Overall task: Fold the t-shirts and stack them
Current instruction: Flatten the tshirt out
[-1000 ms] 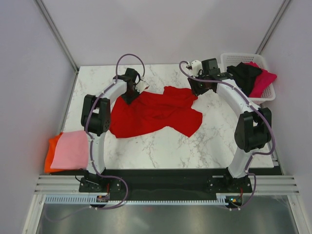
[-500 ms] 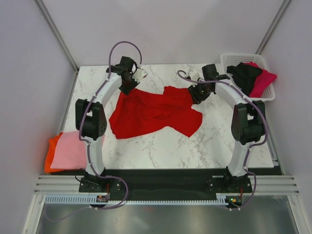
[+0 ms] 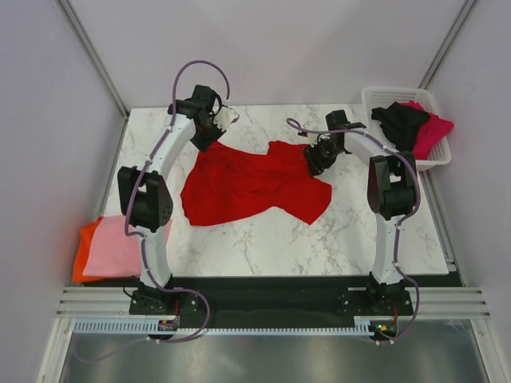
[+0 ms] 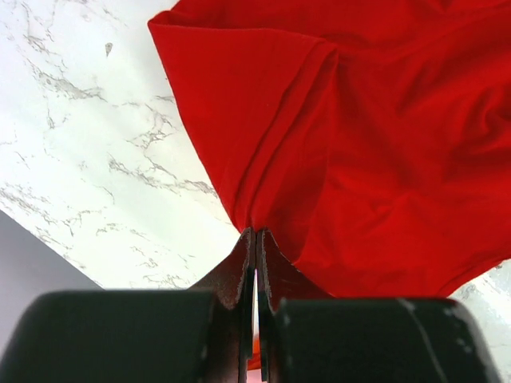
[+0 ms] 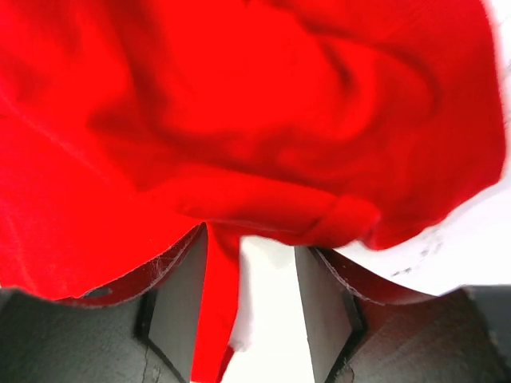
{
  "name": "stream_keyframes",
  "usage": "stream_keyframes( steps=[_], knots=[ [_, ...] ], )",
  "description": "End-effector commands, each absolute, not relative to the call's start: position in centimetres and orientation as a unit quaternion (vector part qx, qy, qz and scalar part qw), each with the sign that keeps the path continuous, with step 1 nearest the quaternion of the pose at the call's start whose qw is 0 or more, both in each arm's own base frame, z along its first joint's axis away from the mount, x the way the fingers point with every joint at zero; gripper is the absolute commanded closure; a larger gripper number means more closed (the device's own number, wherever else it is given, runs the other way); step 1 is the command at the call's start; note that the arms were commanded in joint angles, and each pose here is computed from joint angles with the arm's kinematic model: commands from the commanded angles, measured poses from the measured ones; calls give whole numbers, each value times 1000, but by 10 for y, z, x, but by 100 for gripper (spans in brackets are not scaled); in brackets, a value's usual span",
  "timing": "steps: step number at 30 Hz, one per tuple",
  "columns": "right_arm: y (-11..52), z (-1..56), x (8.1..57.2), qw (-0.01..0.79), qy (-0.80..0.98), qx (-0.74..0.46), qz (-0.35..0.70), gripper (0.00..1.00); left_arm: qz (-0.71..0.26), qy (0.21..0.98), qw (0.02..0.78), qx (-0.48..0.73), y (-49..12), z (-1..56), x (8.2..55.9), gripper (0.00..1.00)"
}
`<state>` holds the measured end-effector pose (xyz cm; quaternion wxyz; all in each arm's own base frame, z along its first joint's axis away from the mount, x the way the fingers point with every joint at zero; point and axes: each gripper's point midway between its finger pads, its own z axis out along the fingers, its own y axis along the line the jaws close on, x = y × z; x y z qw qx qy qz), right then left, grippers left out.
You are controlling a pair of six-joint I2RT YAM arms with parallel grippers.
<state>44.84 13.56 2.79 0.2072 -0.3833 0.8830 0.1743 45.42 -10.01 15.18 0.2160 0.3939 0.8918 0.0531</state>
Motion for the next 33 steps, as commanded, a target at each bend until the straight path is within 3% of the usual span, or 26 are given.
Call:
stream_keyframes(
  steps=[1, 3, 4, 5, 6, 10, 16, 21, 25, 33],
  knots=[
    [148, 31, 465, 237, 870, -384, 201, 44, 50, 896, 228, 378, -94, 171, 446, 98],
    [151, 27, 467, 239, 869, -380, 209, 50, 43, 899, 225, 372, -89, 168, 446, 98],
    [152, 27, 469, 246, 865, -382, 212, 60, 41, 901, 225, 369, -88, 168, 447, 98],
    [153, 31, 470, 250, 863, -383, 215, 88, 36, 902, 224, 366, -86, 166, 448, 98],
    [155, 35, 471, 253, 863, -379, 218, 99, 37, 904, 224, 363, -82, 168, 448, 98],
    [155, 84, 463, 287, 850, -380, 223, 100, 27, 901, 245, 357, -76, 184, 449, 98],
    [146, 237, 427, 409, 803, -392, 185, 100, 13, 882, 316, 349, -78, 251, 427, 98],
    [135, 323, 392, 491, 765, -389, 150, 100, 1, 856, 388, 342, -81, 311, 392, 98],
    [127, 361, 357, 517, 755, -381, 135, 100, 1, 825, 447, 346, -78, 358, 354, 98],
    [110, 387, 288, 536, 754, -358, 123, 100, -11, 806, 478, 349, -74, 372, 299, 98]
  ],
)
